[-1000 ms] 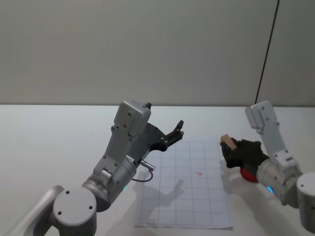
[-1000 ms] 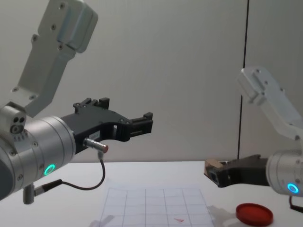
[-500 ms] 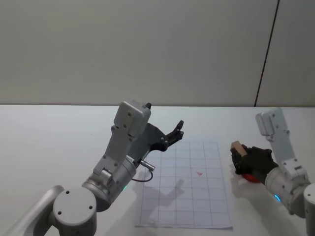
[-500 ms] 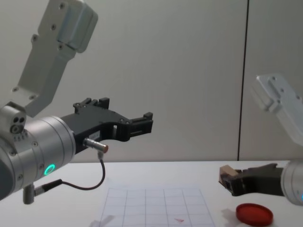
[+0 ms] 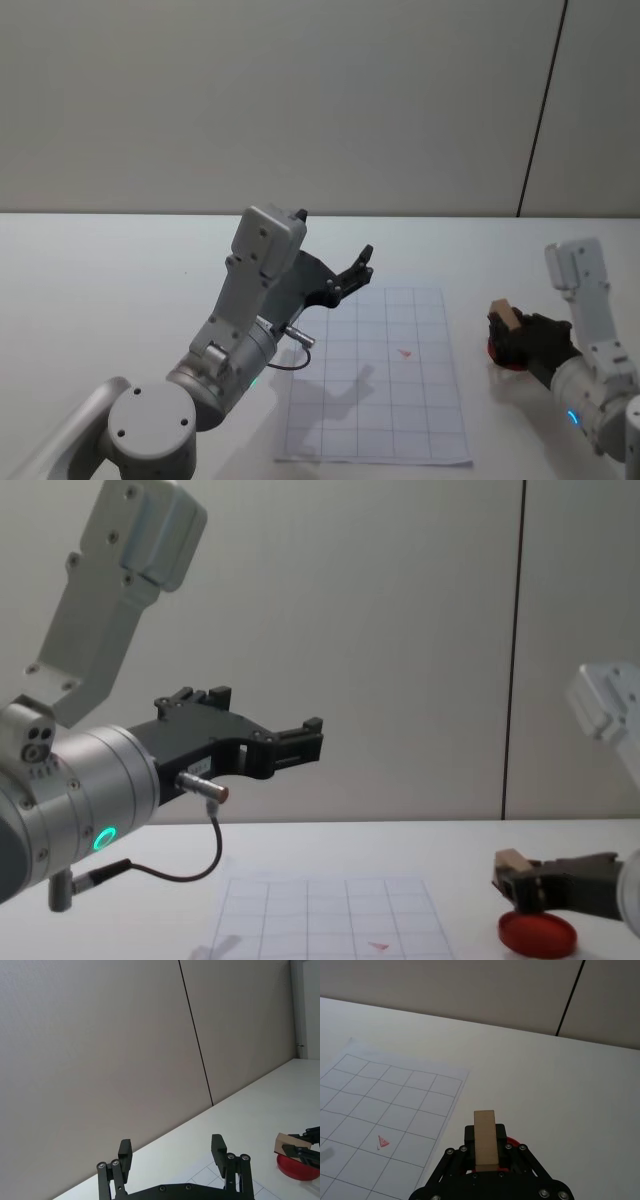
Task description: Use the one hand to pick up the stamp and affix it onto the A4 paper.
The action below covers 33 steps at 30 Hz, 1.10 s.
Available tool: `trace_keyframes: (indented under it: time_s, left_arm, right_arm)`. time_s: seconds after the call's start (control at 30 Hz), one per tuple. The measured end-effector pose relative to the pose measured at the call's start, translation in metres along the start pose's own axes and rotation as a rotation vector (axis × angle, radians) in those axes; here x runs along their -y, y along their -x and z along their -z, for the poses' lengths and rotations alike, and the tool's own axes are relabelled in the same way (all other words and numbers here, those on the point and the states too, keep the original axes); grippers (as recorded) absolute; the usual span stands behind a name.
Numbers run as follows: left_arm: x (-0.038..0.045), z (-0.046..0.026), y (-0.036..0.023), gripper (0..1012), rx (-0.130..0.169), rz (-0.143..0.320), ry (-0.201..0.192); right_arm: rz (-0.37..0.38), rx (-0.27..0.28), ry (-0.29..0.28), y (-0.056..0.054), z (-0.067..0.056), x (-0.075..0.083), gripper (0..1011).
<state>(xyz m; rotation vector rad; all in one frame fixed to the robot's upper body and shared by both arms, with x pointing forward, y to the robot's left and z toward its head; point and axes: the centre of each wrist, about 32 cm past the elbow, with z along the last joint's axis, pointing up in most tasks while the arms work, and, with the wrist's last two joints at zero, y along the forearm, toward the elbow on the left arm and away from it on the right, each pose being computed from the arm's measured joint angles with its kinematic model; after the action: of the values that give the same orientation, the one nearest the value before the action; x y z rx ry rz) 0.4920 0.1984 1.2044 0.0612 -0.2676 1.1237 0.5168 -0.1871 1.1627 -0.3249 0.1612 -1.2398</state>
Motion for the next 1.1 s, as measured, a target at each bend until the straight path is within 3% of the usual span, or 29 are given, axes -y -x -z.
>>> trace_keyframes:
  time_s: [0.53, 1.1]
  left_arm:
    - [0.0, 0.0, 0.0, 1002, 0.0, 0.0, 0.0]
    - [0.0, 0.0, 0.0, 1002, 0.0, 0.0, 0.0]
  right_arm:
    - [0.061, -0.116, 0.0, -0.006, 0.017, -0.006, 221]
    - [0.074, -0.149, -0.001, -0.009, 0.018, -0.012, 221]
